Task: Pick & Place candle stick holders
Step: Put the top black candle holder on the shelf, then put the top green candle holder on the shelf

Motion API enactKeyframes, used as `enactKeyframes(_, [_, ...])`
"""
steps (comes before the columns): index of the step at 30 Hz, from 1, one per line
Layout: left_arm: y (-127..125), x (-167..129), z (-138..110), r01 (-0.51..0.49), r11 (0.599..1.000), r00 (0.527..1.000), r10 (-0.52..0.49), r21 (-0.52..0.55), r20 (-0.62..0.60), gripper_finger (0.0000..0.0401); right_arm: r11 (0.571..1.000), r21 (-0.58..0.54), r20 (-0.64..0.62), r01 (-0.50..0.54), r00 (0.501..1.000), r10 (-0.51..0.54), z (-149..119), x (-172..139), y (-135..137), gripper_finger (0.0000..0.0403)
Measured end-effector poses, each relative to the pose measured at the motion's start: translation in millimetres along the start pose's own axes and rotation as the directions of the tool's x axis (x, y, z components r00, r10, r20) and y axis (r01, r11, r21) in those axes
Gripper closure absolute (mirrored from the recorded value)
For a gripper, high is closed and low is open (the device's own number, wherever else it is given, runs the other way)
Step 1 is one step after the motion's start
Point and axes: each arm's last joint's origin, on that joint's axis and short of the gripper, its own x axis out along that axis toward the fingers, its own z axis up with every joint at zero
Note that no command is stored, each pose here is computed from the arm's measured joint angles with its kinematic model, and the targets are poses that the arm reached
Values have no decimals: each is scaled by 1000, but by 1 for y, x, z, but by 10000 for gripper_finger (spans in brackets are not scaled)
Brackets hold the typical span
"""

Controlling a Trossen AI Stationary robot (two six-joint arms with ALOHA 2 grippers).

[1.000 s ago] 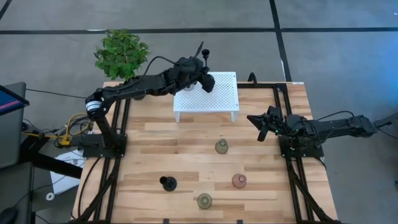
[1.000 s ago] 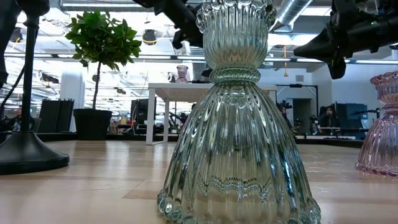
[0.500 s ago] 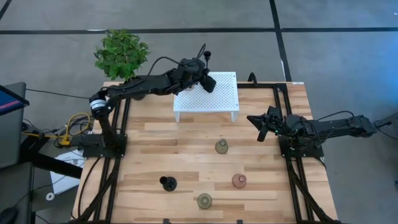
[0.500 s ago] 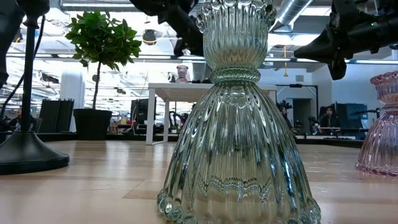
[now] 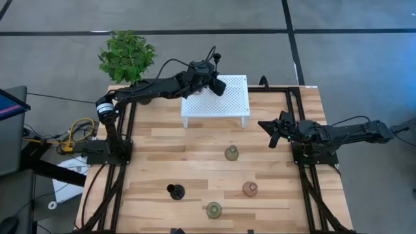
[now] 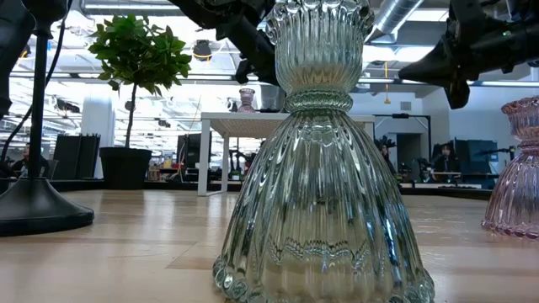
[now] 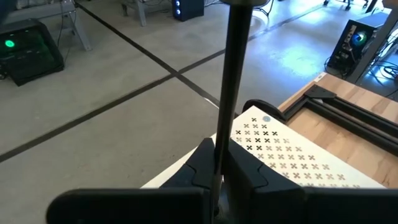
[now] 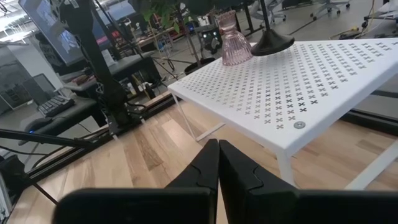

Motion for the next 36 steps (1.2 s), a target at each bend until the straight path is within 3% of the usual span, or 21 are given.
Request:
enactKeyframes(8, [-5, 15, -14, 13, 1000, 999, -13, -3, -38, 388, 1000, -1, -1, 1, 1000, -1, 0, 0, 0, 403])
enactKeyframes(17, [-4, 15, -13, 15, 1000, 999, -15, -15, -32, 386, 1000, -4, -6, 5, 1000, -5, -1, 0, 0, 403])
enactKeyframes(26, [-5, 15, -14, 18, 1000, 999, -18, 8, -32, 339, 1000, -5, -9, 7, 1000, -7, -1, 0, -1, 403])
enactKeyframes(36, [-3, 7, -4, 21, 1000, 1000, -21, 8, 7, 314, 1000, -5, -8, 7, 1000, -7, -1, 0, -1, 403])
